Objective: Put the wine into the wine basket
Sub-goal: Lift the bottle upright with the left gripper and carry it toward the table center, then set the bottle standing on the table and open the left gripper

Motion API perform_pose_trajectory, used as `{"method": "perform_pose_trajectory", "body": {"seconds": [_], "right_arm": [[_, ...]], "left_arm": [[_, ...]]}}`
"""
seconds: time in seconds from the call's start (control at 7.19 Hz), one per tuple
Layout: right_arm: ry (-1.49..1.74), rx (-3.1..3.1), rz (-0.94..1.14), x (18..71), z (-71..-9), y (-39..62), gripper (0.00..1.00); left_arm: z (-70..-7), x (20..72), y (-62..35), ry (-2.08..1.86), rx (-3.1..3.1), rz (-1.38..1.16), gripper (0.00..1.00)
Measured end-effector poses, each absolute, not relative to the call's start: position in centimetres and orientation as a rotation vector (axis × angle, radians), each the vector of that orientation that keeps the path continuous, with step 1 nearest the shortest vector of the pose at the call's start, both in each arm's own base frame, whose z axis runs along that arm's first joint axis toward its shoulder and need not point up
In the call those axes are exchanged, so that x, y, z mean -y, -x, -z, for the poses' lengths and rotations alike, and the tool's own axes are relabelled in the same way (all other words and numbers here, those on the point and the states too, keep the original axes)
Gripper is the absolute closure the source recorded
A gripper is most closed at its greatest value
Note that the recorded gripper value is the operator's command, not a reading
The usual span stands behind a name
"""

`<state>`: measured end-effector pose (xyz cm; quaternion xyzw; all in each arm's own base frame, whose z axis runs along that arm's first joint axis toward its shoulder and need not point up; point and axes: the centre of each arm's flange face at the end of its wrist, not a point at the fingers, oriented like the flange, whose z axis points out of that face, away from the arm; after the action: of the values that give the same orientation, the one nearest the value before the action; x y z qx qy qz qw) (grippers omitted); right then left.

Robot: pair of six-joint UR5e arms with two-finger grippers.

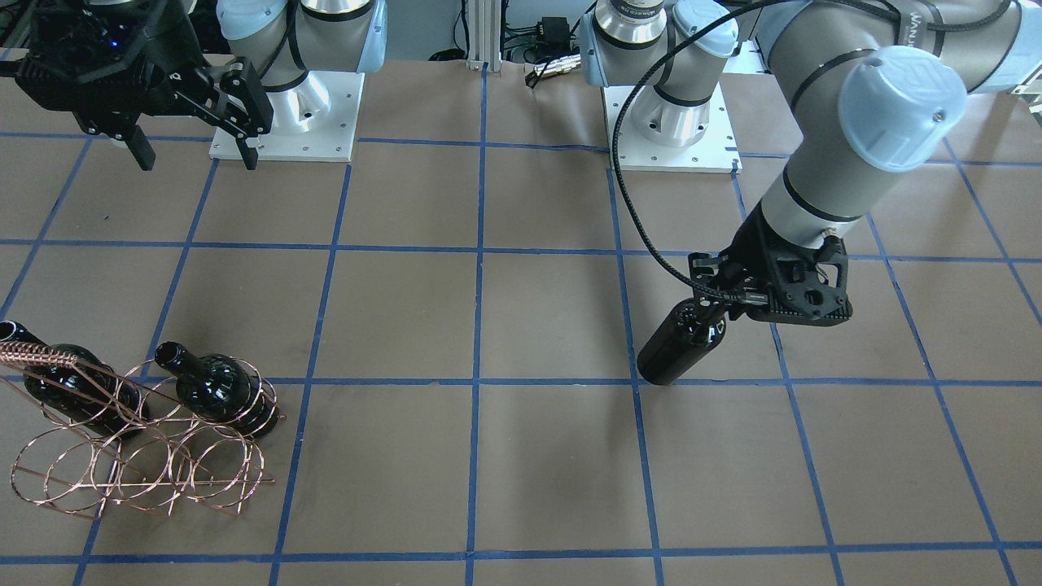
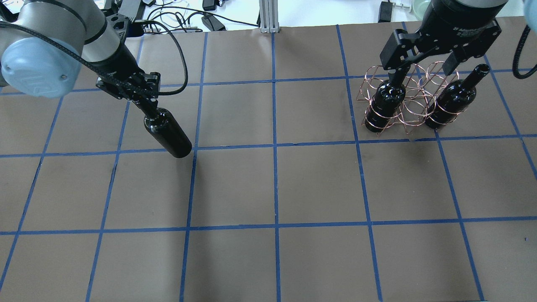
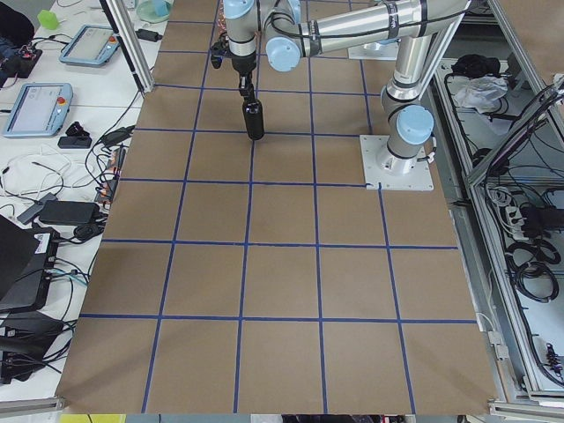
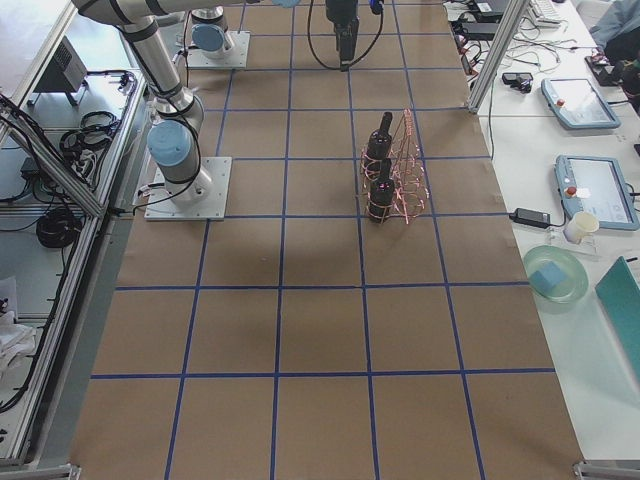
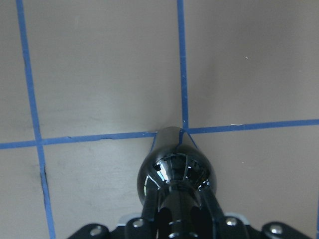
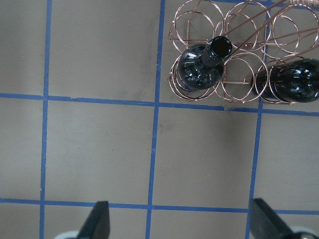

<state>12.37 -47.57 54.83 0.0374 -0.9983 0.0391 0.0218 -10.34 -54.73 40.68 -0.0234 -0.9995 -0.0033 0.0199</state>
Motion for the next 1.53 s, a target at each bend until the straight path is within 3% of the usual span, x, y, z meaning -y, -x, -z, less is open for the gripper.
{"method": "perform_pose_trajectory", "body": {"seconds": [0.7, 1.53], "right_arm": [[-0.114, 3.089, -0.121, 47.6, -54.8, -12.3, 0.00], [-0.114, 3.080, -0.110, 47.5, -54.8, -12.2, 0.00]], "left_arm": [[-39.4, 47.6, 15.1, 0.094, 3.094, 0.176, 1.00], [-38.3, 46.2, 16.2, 0.094, 3.105, 0.206, 1.00]]}}
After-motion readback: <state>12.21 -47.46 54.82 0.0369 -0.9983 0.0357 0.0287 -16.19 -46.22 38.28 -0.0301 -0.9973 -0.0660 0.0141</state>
